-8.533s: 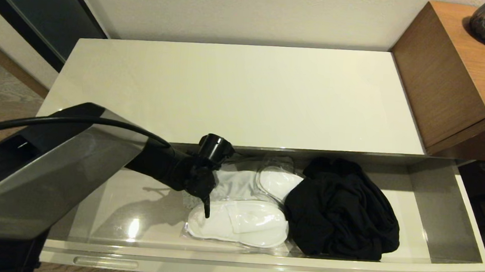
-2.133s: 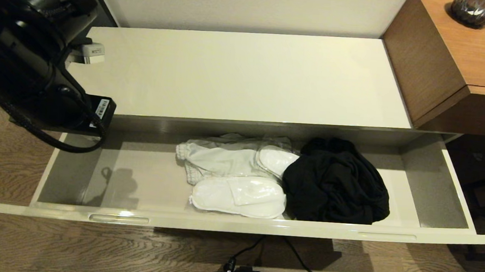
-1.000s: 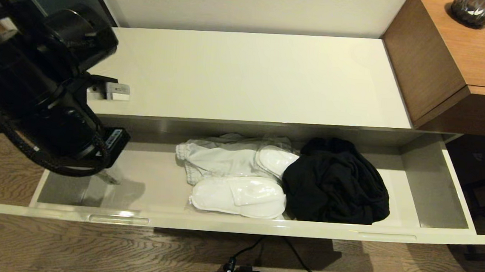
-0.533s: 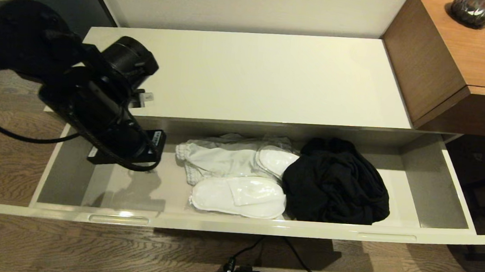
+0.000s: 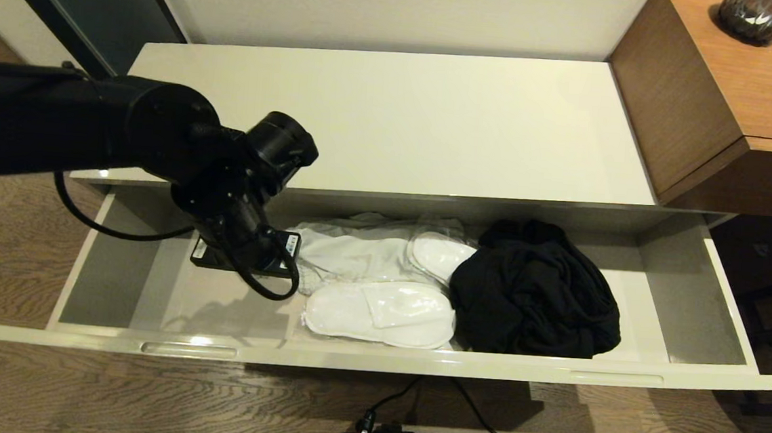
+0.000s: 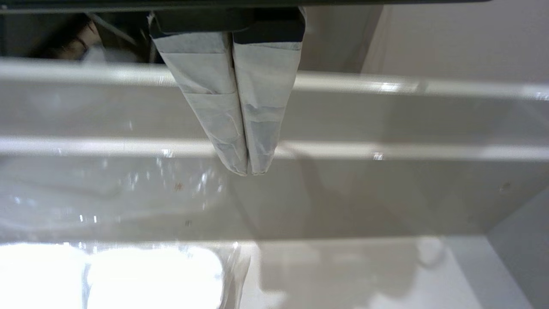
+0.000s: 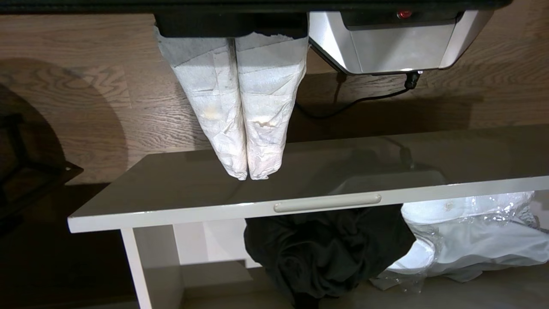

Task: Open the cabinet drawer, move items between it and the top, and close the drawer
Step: Take out the disposable slippers from the drawer

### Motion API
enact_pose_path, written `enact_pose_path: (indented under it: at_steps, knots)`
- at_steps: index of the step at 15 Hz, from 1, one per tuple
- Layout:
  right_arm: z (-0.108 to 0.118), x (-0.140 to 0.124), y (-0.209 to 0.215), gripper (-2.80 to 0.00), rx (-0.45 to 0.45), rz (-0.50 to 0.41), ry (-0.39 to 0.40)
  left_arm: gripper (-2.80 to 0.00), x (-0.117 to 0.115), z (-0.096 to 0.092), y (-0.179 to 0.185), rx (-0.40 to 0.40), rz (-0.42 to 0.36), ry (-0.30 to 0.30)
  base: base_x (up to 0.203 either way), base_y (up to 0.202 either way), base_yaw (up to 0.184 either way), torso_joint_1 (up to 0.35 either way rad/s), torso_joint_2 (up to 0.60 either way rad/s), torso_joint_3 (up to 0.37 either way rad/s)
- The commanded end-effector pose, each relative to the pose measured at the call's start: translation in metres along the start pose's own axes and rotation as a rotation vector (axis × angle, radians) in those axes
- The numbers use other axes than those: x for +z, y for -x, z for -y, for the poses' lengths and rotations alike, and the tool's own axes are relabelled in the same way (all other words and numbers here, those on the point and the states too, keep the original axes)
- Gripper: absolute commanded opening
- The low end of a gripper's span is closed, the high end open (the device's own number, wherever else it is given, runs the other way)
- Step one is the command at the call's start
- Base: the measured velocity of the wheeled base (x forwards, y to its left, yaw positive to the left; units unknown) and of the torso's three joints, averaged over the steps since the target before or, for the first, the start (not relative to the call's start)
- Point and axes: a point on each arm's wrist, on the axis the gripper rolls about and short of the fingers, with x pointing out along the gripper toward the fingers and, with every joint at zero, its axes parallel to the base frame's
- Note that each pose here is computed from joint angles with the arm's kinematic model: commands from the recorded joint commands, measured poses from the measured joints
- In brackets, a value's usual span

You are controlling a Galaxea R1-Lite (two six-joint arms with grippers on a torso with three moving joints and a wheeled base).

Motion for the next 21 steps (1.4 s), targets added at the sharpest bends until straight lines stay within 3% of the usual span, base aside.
enact_pose_path:
  at_steps: [1, 6, 10, 14, 17, 21]
  knots:
    - [0.000, 0.000, 0.000, -2.80, 0.000, -0.001, -0.001, -2.80, -0.006, 0.012, -0.020, 0.008, 0.000, -0.017, 0.000, 0.000, 0.000, 0.000, 0.00, 0.000]
    - [0.000, 0.000, 0.000, -2.80, 0.000, -0.001, -0.001, -2.80, -0.015, 0.030, -0.044, -0.030, 0.027, -0.042, 0.000, 0.000, 0.000, 0.000, 0.00, 0.000]
    - [0.000, 0.000, 0.000, -2.80, 0.000, -0.001, 0.000, -2.80, -0.048, 0.049, -0.092, -0.090, 0.020, -0.071, 0.000, 0.000, 0.000, 0.000, 0.00, 0.000]
    - [0.000, 0.000, 0.000, -2.80, 0.000, -0.001, -0.001, -2.80, -0.052, 0.056, -0.104, -0.106, -0.011, -0.084, 0.000, 0.000, 0.000, 0.000, 0.00, 0.000]
    - [0.000, 0.000, 0.000, -2.80, 0.000, -0.001, 0.000, -2.80, -0.048, 0.064, -0.115, -0.114, -0.015, -0.082, 0.000, 0.000, 0.000, 0.000, 0.00, 0.000]
    - [0.000, 0.000, 0.000, -2.80, 0.000, -0.001, 0.000, -2.80, -0.017, 0.069, -0.126, -0.128, 0.078, -0.076, 0.000, 0.000, 0.000, 0.000, 0.00, 0.000]
